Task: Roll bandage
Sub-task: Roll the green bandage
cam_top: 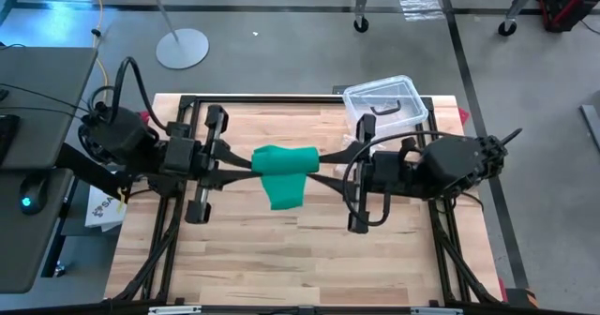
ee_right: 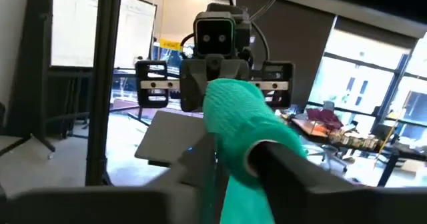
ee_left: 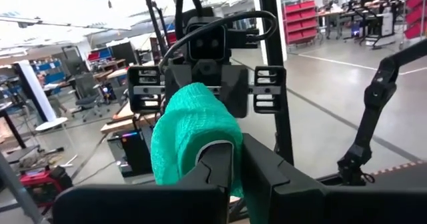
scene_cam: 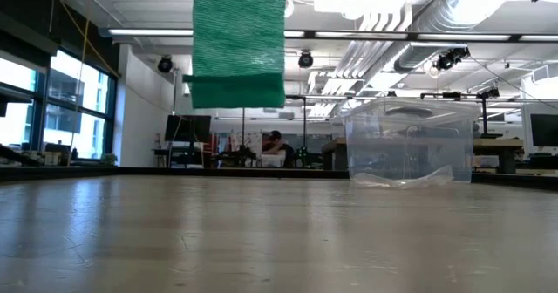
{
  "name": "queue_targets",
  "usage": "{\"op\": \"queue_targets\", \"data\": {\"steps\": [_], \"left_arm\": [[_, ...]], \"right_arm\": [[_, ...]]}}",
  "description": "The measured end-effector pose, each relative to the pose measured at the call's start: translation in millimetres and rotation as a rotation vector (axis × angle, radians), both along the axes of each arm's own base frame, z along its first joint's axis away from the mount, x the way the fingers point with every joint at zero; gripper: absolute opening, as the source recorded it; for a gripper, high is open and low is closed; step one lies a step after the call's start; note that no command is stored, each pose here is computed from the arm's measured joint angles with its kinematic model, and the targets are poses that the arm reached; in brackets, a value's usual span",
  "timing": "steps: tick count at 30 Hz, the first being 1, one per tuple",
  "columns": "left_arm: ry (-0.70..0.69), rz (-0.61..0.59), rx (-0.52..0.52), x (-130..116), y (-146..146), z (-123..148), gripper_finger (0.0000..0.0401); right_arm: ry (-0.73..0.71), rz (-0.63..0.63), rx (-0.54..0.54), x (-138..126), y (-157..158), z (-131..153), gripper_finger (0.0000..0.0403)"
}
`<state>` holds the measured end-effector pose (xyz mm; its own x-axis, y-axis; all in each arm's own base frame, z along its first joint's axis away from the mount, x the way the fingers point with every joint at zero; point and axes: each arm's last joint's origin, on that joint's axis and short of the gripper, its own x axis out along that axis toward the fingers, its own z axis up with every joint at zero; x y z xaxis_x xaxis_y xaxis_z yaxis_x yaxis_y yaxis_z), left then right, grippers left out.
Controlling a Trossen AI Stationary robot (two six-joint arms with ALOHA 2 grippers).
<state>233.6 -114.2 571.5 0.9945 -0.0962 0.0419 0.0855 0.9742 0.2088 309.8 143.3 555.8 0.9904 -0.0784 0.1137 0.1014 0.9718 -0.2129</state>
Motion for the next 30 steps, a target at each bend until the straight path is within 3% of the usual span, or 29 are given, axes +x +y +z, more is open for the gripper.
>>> {"op": "queue_targets", "data": {"steps": [2, 4, 14, 18, 22, 27, 30], "left_arm": [[0.001, -0.001, -0.002, 0.3, -0.2, -0.2, 0.0033], [0.005, 0.002, -0.009, 0.1, 0.3, -0.4, 0.0057], [0.121, 0.0, 0.048, -23.0, 12.7, -5.6, 0.0161], [0.161, 0.002, 0.107, -24.3, 13.2, -10.1, 0.0171], [0.167, 0.05, 0.133, -18.3, 11.5, -12.8, 0.0172], [0.076, 0.072, 0.063, -9.0, 7.3, -5.3, 0.0172], [0.001, 0.091, 0.072, -4.1, 6.4, 1.0, 0.0172]], "right_arm": [[0.003, -0.003, -0.02, -0.2, 0.4, -0.2, 0.0034], [0.01, -0.018, -0.057, 0.1, 1.9, -1.0, 0.0013], [-0.05, -0.052, 0.008, -16.0, 5.0, 10.7, 0.0006], [-0.118, -0.04, 0.058, -30.7, 0.8, 24.6, 0.0003], [-0.14, 0.003, 0.063, -28.5, 5.7, 24.2, 0.0003], [-0.205, 0.087, 0.092, -36.2, 3.4, 33.5, 0.0002], [-0.208, 0.111, 0.102, -36.8, 3.6, 33.9, 0.0002]]}}
